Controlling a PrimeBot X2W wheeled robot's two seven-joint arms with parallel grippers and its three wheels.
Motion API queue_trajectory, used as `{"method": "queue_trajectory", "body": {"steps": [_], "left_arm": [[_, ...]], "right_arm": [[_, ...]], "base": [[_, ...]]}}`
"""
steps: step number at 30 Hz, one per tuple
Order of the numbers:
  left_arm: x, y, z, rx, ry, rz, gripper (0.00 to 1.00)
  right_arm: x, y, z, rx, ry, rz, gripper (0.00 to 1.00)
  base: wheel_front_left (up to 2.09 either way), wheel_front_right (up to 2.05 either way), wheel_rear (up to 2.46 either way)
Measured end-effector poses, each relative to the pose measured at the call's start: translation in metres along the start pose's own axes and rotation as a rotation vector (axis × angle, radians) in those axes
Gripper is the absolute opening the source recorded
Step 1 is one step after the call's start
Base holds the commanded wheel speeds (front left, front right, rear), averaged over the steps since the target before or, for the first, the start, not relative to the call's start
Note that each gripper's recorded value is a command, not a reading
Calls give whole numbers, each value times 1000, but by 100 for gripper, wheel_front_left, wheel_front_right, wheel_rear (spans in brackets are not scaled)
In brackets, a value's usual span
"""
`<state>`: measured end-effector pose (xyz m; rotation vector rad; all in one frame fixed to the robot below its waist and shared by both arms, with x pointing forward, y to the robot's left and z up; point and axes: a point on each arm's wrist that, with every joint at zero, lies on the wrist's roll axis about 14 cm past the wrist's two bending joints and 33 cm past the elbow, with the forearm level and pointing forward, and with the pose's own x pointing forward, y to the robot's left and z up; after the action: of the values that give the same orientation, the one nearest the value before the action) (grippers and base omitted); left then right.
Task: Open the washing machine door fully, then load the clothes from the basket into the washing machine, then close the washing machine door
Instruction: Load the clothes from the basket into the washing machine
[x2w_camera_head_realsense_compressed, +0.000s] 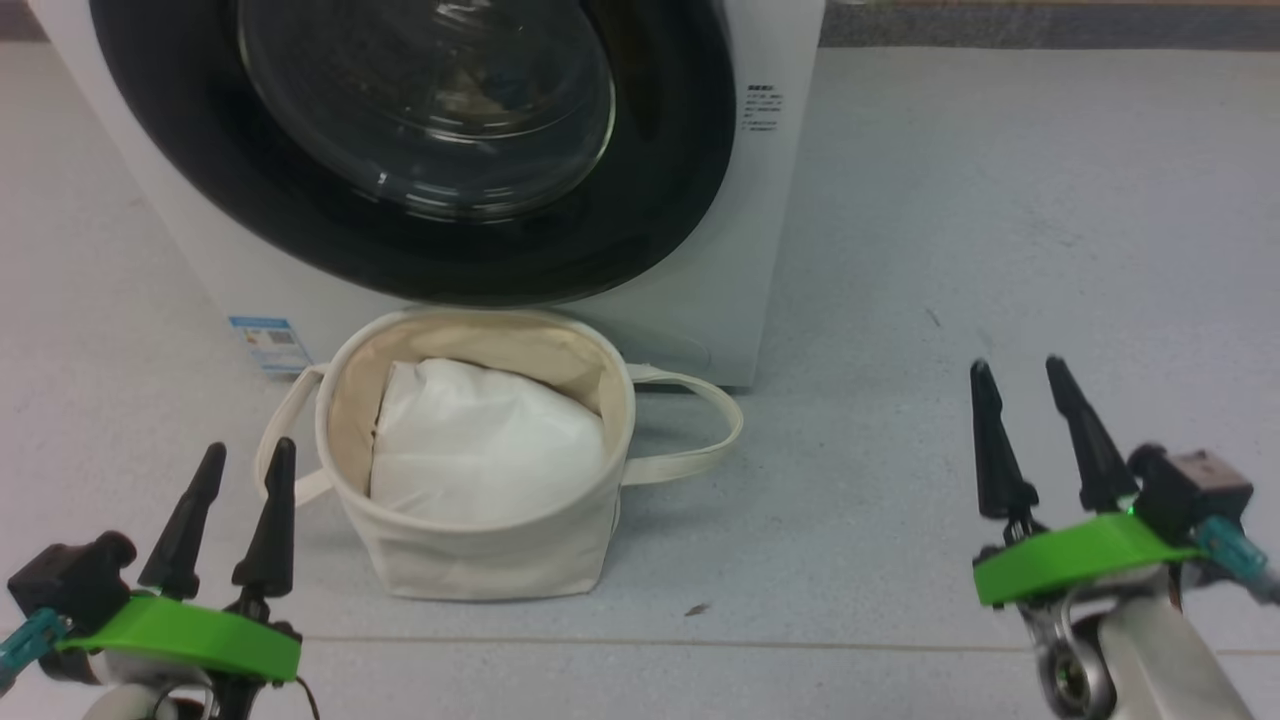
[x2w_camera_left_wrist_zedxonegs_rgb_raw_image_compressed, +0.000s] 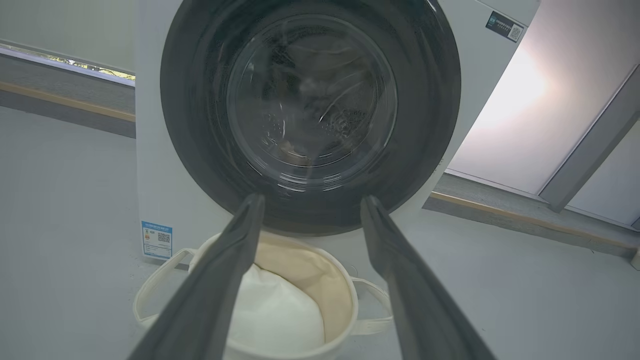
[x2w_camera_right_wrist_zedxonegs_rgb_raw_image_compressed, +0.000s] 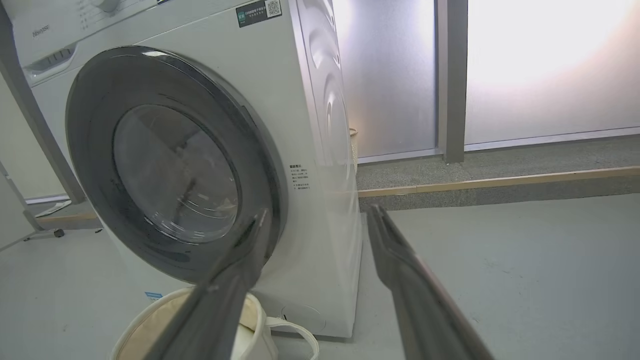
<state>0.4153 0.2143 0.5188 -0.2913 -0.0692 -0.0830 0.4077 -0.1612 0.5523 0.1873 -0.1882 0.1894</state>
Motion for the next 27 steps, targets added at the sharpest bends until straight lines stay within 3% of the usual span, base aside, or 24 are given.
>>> {"method": "queue_trajectory", "body": {"steps": [5, 16, 27], "left_arm": [[-2, -5, -4, -1, 12, -14, 100], [-3, -5, 3, 17, -11, -14, 100], [-3, -10, 26, 29, -83, -30, 100]], "right_arm": [[-20, -7, -9, 6, 30, -33, 100], [-21, -4, -10, 22, 35, -26, 100], [-25, -4, -38, 32, 121, -30, 100]], "base": [[0, 0, 0], [0, 0, 0], [0, 0, 0]]}}
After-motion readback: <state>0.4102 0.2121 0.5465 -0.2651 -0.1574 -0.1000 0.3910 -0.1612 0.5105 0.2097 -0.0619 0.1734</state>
